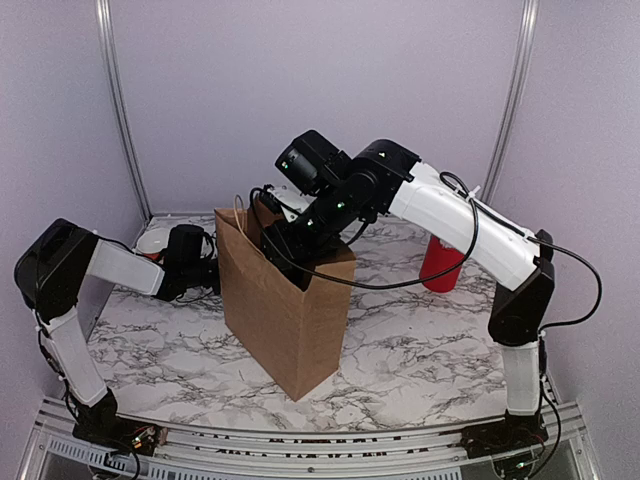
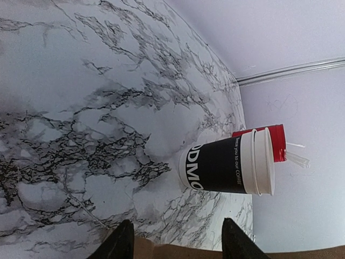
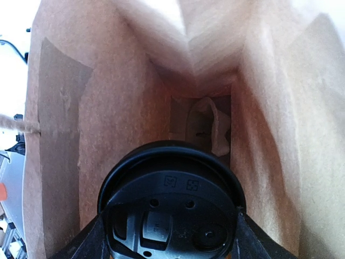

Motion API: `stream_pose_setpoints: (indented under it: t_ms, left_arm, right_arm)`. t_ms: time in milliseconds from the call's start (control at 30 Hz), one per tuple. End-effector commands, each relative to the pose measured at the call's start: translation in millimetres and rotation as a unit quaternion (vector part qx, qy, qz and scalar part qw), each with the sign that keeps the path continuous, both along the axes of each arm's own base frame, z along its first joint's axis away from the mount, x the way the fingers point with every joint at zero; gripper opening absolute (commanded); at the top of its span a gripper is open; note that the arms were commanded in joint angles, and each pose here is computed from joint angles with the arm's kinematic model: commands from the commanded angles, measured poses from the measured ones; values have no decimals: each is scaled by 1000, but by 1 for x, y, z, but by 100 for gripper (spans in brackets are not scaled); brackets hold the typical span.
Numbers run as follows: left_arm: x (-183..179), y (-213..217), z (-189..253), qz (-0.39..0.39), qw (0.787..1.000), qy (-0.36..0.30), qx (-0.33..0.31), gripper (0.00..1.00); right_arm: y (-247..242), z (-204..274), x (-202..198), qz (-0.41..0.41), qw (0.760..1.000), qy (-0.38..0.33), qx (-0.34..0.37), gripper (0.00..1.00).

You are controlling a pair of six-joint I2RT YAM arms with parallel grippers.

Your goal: Pack the takeout coffee

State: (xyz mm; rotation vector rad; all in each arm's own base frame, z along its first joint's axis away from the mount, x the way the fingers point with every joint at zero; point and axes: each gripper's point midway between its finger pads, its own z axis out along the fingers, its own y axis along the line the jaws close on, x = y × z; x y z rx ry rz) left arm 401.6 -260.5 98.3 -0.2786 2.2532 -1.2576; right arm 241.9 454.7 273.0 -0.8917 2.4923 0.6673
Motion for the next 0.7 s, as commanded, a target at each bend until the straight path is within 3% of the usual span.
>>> stream_pose_setpoints:
  t_ms: [0, 667]
  left_arm:
    - [-9, -7, 19, -14, 1000, -24, -14, 56]
    - [-20, -8, 26, -27, 999, -29, -22, 56]
  right_arm:
    - [-8, 10, 4, -15, 1000, -13, 3, 51]
    - [-21, -38, -2, -21, 997, -10, -69, 50]
